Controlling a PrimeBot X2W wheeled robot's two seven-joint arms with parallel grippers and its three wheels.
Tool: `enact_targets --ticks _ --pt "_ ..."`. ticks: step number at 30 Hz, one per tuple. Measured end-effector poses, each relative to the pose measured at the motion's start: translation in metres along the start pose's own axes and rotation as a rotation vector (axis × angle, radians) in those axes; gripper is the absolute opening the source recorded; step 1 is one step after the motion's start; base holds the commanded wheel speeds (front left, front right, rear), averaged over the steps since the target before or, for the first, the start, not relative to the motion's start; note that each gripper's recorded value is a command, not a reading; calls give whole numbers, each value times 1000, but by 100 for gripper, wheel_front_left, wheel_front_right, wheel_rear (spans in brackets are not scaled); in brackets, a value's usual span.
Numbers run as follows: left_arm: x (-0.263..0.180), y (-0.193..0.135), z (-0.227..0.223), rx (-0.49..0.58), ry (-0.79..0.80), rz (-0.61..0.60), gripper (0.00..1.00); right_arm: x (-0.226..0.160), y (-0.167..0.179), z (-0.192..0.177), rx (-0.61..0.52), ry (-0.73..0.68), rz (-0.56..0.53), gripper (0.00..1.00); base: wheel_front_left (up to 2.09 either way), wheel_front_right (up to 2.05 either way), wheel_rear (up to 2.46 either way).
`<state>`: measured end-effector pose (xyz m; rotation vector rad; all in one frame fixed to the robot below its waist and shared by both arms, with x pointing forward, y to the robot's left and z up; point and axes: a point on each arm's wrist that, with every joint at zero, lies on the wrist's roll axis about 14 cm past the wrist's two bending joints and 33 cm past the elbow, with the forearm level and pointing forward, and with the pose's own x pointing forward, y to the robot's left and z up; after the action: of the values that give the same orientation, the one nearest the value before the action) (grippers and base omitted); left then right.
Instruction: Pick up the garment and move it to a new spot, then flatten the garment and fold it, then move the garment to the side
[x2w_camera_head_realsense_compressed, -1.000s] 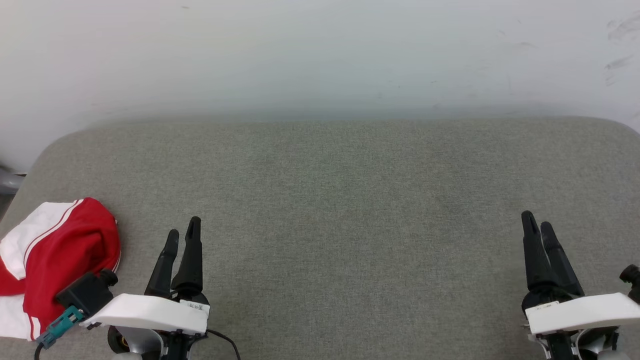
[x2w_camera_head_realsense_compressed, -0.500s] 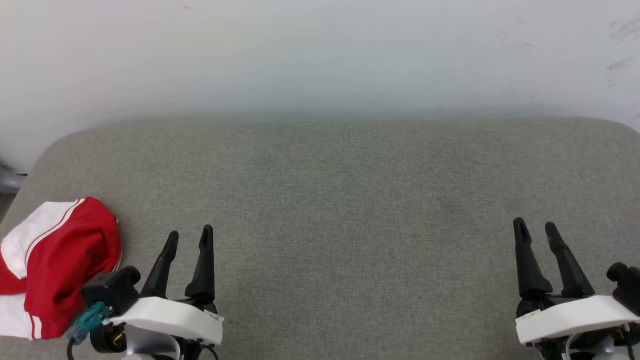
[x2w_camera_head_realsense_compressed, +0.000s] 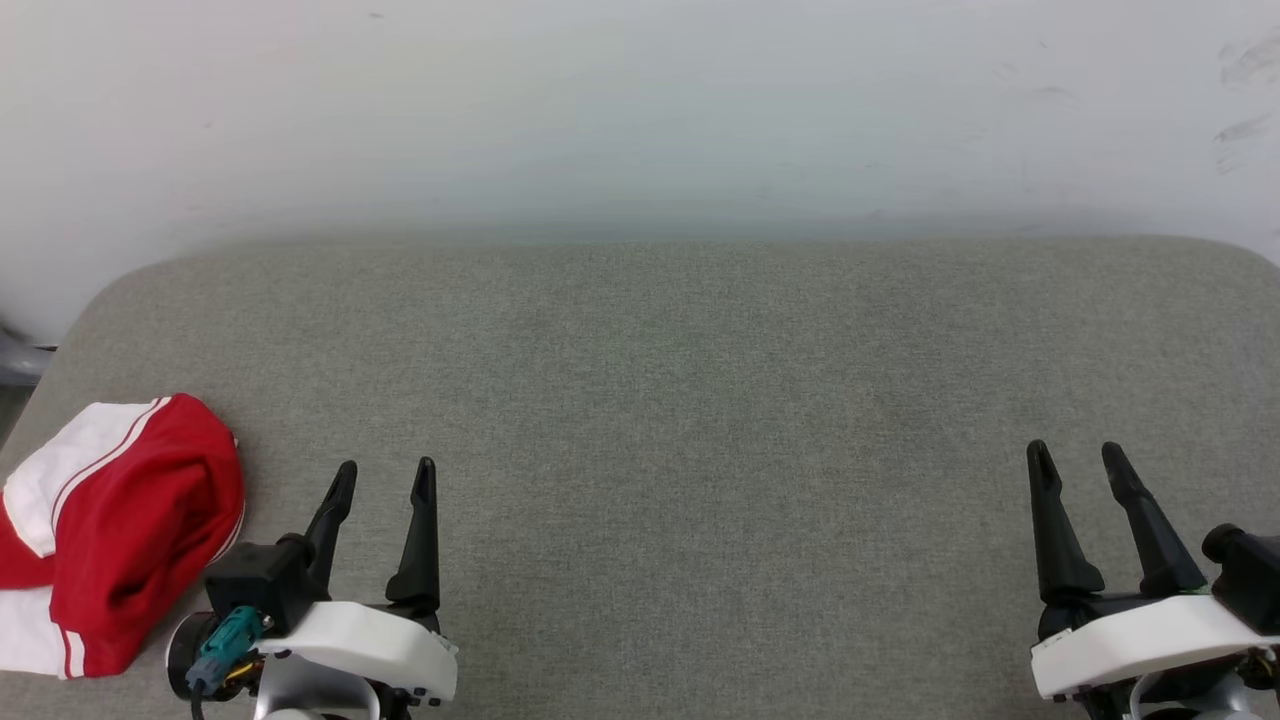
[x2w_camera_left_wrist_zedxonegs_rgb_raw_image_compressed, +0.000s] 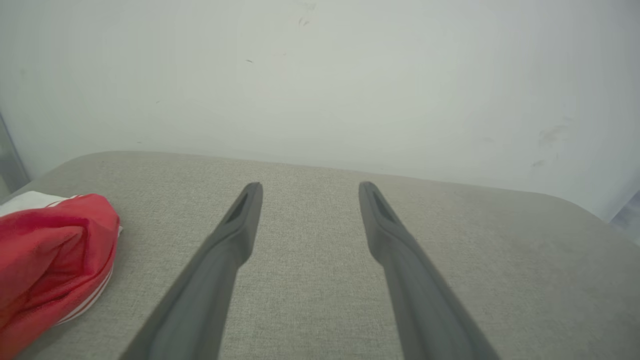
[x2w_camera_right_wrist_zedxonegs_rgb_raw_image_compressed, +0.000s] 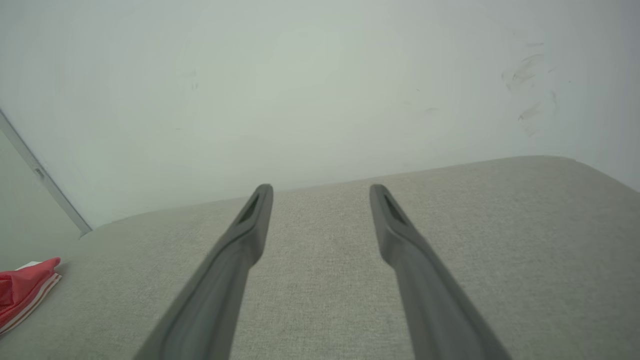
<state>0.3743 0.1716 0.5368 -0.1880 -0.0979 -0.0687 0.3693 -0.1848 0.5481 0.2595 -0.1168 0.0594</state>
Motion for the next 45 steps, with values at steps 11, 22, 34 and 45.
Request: enact_targets --ticks 11,22,34,45 --pt "-1 -2 3 27 -22 -12 100 -3 2 -4 -93 26 11 100 0 0 0" --pt "-6 5 3 27 -42 4 100 -1 8 -4 -149 29 32 100 0 0 0" --pt "-46 71 10 74 -68 207 100 24 78 -18 -235 27 251 100 0 0 0" --pt "-107 133 25 166 -85 435 100 35 161 -42 -279 30 503 100 0 0 0"
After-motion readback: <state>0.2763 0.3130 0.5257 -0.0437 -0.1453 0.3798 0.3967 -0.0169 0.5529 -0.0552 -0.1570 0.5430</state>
